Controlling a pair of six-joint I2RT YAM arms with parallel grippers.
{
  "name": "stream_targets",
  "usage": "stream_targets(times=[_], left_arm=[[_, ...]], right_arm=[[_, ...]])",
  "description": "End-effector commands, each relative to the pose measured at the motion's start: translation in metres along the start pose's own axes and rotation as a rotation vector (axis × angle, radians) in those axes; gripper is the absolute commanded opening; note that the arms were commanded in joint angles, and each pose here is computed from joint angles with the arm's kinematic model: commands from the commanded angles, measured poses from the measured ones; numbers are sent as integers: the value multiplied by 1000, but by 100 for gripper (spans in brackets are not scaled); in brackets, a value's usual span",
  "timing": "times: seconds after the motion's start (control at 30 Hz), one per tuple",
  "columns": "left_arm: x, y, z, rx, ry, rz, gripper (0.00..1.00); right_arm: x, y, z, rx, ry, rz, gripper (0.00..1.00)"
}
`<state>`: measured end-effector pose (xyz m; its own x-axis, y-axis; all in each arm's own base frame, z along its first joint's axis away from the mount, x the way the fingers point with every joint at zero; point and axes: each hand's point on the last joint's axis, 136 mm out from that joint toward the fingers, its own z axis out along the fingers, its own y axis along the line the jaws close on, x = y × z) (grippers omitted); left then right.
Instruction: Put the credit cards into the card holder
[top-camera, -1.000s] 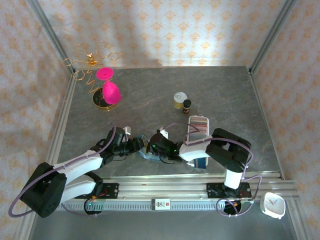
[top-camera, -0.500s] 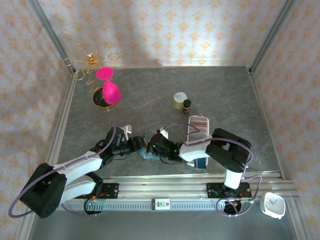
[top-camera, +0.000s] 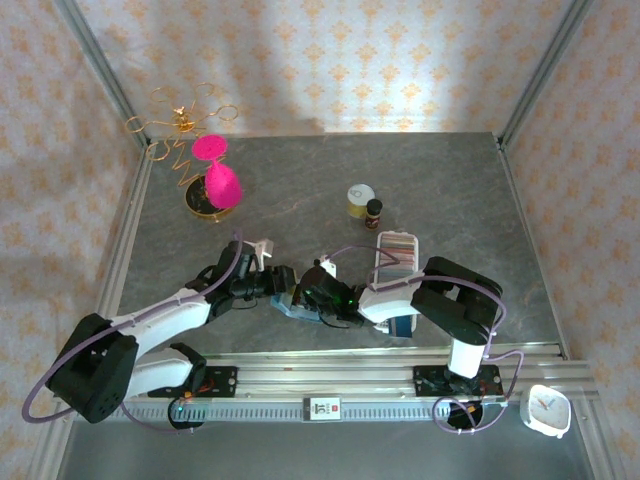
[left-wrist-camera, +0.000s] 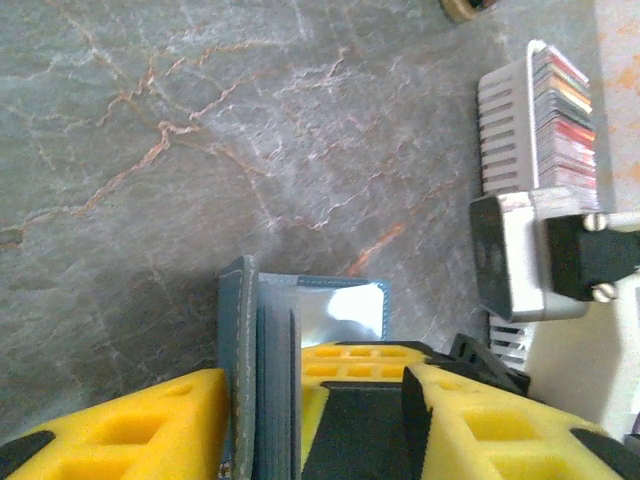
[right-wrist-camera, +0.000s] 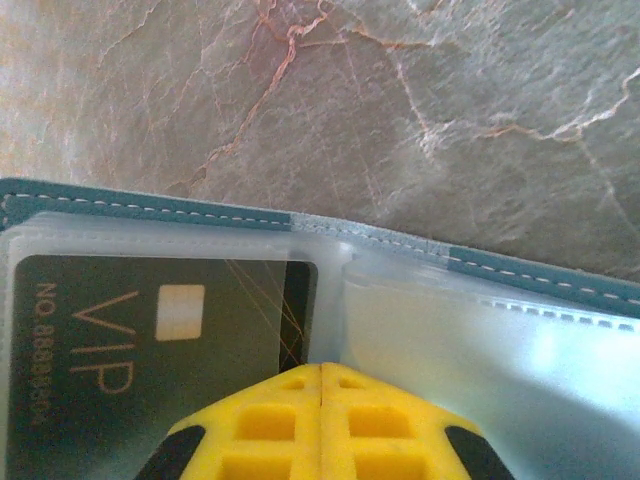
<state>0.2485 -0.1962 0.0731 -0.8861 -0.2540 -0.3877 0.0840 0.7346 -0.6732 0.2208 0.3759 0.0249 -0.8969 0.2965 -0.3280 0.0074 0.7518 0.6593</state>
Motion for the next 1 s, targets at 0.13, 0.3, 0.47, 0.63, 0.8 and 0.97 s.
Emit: stream_targets(times=[0.13, 0.3, 0.47, 0.63, 0.8, 0.97], left_arm=[[5, 13, 2, -88, 43, 42, 34], [-1, 21, -5, -163, 15, 52, 21], [-6, 25, -11, -201, -16, 54, 10], [-7, 31, -13, -242, -16, 51, 5], [-9, 34, -14, -262, -20, 74, 5], [-9, 33, -15, -267, -21, 75, 5]], right_arm=[[3, -37, -2, 138, -2, -31, 1], [-8, -27, -7, 153, -29, -56, 4], [-23, -25, -20, 215, -77, -100, 12], [-35, -37, -35, 351, -113, -162, 24], [-47, -41, -51, 447, -151, -213, 33], [-51, -44, -61, 481, -158, -235, 36]])
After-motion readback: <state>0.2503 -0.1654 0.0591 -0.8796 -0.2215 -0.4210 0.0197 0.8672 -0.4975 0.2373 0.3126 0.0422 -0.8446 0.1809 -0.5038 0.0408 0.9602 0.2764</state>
